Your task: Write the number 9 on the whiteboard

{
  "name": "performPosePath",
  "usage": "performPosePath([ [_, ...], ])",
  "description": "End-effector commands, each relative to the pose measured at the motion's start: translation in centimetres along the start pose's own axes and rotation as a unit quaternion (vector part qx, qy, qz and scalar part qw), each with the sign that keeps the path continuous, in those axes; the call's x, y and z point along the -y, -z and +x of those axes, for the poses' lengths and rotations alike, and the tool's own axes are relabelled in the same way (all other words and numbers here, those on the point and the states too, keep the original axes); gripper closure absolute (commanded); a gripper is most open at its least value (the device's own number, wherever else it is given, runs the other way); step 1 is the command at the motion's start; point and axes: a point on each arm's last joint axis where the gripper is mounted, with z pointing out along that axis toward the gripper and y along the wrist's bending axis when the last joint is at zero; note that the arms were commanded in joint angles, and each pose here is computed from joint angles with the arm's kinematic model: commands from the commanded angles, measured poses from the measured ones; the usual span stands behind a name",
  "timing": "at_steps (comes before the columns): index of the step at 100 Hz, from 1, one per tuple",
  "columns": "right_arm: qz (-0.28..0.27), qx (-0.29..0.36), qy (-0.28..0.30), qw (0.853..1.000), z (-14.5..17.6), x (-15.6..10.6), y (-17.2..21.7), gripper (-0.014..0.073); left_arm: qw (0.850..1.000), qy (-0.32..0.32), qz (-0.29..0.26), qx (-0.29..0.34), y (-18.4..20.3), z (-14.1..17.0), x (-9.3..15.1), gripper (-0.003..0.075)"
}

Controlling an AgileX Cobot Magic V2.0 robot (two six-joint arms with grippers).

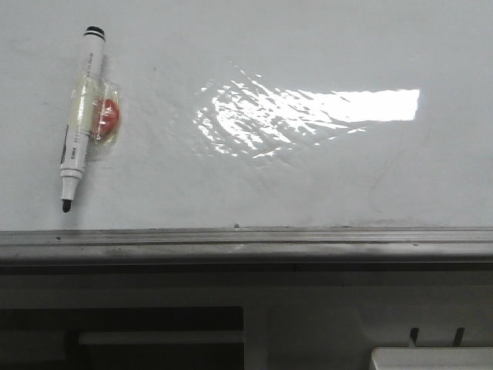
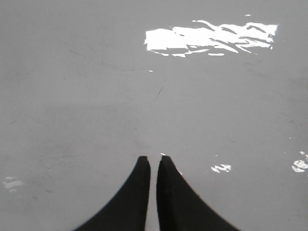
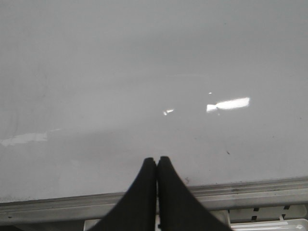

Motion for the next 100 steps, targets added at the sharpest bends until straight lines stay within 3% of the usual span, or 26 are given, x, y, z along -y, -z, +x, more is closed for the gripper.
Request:
performPosePath([
  [1, -0.001, 0.034, 0.0, 0.999, -1.5, -0.2, 0.2, 0.0664, 0.999, 0.011, -0.005, 0.045, 0.1, -1.8, -0.1, 0.0538],
  [12, -0.002, 0.038, 0.0, 0.999, -1.6, -0.2, 0.2, 0.0664, 0.998, 0.011, -0.007, 0.061, 0.1, -2.1, -0.1, 0.0349],
  [19, -0.002, 0.039, 0.0, 0.999, -1.6, -0.2, 0.2, 0.0664, 0.996, 0.029, -0.008, 0.083, 0.0, -2.1, -0.2, 0.0309],
  [38, -0.002, 0.039, 0.0, 0.999, -1.6, -0.2, 0.2, 0.0664, 0.994, 0.056, 0.009, 0.096, -0.3, -2.1, 0.0, 0.031],
  [59, -0.002, 0.039, 0.0, 0.999, -1.6, -0.2, 0.2, 0.0664, 0.992, 0.047, 0.105, 0.054, -1.9, -1.7, 2.0, 0.031],
  [86, -0.002, 0.036, 0.0, 0.999, -1.6, -0.2, 0.2, 0.0664, 0.962, 0.014, 0.274, 0.015, -3.5, -0.8, 7.3, 0.0329],
  [100, -0.001, 0.032, 0.0, 0.999, -1.5, -0.2, 0.2, 0.0664, 0.952, 0.028, 0.306, 0.001, -4.3, 0.0, 9.5, 0.0368],
])
